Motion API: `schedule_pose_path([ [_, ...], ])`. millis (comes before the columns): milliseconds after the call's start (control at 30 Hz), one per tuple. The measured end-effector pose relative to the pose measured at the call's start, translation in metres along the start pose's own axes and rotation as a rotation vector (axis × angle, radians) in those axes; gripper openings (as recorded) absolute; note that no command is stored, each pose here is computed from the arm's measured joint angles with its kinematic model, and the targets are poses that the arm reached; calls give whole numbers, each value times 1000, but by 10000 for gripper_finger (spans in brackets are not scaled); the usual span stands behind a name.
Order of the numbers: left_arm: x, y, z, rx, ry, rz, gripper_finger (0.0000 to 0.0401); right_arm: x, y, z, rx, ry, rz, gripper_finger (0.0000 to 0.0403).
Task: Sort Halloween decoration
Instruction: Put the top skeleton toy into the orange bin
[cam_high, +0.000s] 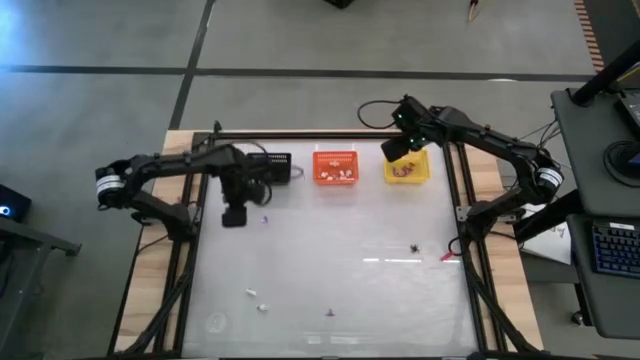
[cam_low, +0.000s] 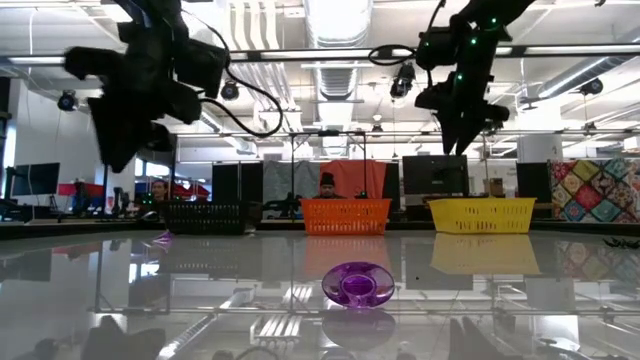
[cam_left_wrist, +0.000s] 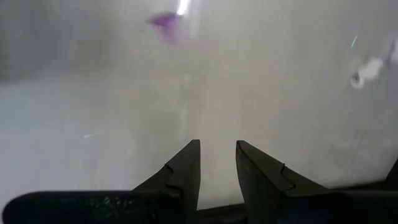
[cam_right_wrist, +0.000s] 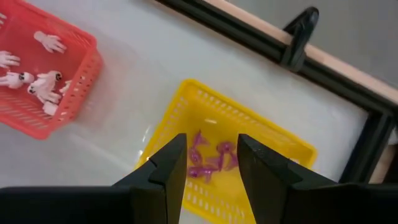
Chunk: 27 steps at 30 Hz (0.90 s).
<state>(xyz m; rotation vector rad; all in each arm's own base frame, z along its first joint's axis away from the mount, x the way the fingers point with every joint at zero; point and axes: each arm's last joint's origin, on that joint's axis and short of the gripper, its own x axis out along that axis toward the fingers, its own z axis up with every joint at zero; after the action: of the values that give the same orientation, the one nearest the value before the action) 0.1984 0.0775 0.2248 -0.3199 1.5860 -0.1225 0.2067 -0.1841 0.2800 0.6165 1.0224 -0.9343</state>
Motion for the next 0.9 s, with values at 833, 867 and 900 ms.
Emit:
schedule_pose_path([
  [833, 38, -82, 0, 37, 126, -189, 96, -54, 71, -40, 32, 147, 43, 134],
  [867, 37, -83, 2, 37, 113, -197, 101, -55, 75, -44, 26, 154, 44, 134],
  [900, 36, -85, 4, 44, 99, -196, 107, -57, 79, -48, 16, 161, 45, 134],
])
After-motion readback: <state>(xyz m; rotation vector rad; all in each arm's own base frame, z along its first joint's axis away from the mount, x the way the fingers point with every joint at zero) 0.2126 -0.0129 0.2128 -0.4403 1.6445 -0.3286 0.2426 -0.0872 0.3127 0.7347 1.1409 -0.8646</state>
